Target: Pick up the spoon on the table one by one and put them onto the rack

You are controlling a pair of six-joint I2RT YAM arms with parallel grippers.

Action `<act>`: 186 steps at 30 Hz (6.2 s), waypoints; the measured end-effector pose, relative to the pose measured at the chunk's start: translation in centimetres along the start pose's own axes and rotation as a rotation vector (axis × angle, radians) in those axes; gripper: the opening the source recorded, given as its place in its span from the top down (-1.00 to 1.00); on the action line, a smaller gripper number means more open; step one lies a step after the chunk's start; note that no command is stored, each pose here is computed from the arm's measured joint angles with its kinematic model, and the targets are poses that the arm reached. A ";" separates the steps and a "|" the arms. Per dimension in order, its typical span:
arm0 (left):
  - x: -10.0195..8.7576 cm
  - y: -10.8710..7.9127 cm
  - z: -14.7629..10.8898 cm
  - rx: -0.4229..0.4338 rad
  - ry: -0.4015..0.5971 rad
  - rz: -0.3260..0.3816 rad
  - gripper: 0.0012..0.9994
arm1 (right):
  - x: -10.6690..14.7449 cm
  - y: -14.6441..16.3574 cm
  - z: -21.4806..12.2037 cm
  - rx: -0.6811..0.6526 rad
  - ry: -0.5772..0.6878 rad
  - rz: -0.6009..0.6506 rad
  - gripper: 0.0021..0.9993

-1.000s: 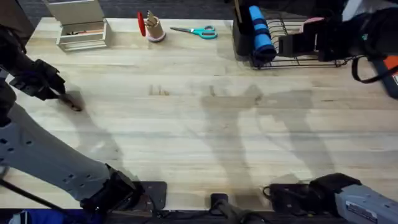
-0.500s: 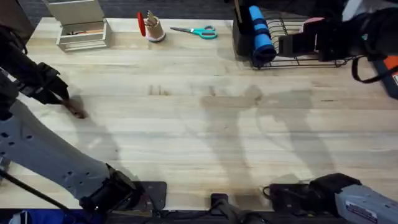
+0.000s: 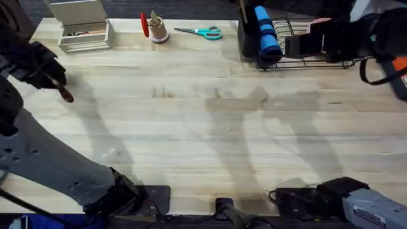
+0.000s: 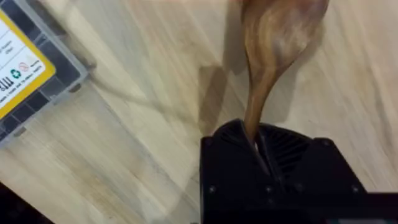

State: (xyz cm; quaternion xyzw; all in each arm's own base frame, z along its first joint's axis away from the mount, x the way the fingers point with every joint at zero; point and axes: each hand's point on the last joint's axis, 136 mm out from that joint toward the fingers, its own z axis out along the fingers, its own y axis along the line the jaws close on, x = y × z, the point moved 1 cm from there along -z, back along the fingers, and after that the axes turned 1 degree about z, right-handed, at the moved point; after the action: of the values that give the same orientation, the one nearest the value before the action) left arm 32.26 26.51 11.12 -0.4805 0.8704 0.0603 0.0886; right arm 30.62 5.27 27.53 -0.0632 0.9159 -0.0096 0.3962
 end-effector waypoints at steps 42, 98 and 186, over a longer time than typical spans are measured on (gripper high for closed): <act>23.1 -27.0 -22.9 0.617 -0.392 0.827 0.92 | 0.0 0.0 0.0 0.000 0.000 0.000 -0.98; 35.7 -50.0 -20.1 1.354 -0.515 0.868 0.91 | -0.5 0.0 0.0 -0.001 -0.023 0.003 -0.99; 26.2 -17.7 -25.9 0.599 -0.287 1.137 -0.99 | -0.6 0.0 0.0 -0.001 -0.026 0.004 -0.99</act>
State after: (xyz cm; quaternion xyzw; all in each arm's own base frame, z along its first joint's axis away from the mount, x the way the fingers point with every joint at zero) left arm 31.06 -9.48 30.53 0.1124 0.9473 -0.0835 0.2881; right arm 31.02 5.37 27.99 -0.0618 0.9108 -0.0075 0.4082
